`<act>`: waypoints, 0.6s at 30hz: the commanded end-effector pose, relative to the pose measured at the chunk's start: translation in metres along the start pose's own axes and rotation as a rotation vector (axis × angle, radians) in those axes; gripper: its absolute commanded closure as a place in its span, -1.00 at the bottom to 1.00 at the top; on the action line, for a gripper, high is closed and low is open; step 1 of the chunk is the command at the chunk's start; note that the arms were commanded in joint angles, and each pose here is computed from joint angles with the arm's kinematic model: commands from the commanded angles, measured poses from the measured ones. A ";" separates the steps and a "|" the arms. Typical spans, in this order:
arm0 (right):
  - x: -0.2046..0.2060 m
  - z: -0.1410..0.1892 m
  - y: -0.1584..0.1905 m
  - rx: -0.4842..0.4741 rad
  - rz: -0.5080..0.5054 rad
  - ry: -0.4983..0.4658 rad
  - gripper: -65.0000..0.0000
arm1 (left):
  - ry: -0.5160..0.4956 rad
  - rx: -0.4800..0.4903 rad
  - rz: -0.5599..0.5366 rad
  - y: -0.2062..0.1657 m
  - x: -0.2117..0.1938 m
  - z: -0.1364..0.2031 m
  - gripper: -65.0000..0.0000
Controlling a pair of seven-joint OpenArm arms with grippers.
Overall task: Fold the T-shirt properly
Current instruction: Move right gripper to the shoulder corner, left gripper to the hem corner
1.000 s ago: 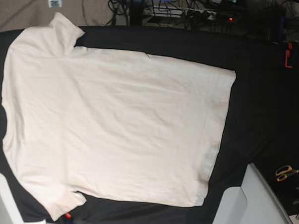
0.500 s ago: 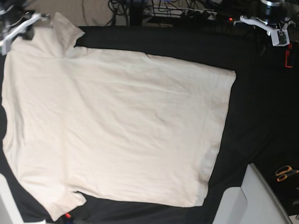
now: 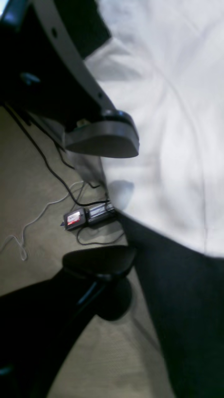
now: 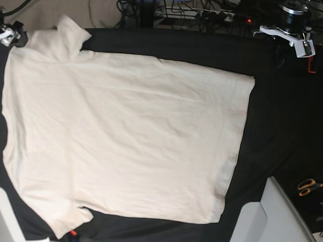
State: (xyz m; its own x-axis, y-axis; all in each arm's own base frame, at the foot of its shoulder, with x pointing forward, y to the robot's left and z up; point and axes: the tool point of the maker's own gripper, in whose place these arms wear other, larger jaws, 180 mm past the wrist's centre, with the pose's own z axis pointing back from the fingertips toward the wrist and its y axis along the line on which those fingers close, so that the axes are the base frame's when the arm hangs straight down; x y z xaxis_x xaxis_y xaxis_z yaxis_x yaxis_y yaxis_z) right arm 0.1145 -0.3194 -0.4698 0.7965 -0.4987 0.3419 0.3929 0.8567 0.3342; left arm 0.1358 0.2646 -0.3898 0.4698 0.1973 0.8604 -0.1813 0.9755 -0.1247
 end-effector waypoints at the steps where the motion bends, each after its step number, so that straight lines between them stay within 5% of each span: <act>1: 0.013 0.004 -0.005 0.001 0.004 -0.043 -0.28 | -0.012 -0.023 0.015 0.003 0.005 0.003 0.92; 6: 0.012 -0.005 -0.010 0.017 -0.038 -0.071 -0.28 | 0.072 -0.113 0.063 -0.007 -0.006 -0.009 0.92; 10: 0.009 -0.011 -0.014 0.026 -0.066 -0.053 -0.28 | 0.146 -0.087 0.079 -0.001 -0.014 -0.015 0.92; 18: 0.002 -0.021 -0.001 0.059 -0.050 -0.014 -0.28 | 0.133 -0.042 0.098 0.011 -0.009 -0.016 0.93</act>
State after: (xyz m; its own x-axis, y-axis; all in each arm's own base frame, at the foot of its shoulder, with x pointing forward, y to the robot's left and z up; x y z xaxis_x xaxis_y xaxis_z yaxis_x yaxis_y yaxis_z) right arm 0.1256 -0.3193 -0.4887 0.7593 -0.5523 0.3442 0.4102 0.8167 0.4058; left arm 0.1392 0.2725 -0.4158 0.5850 0.3083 0.7501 -0.2103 0.9510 -0.2268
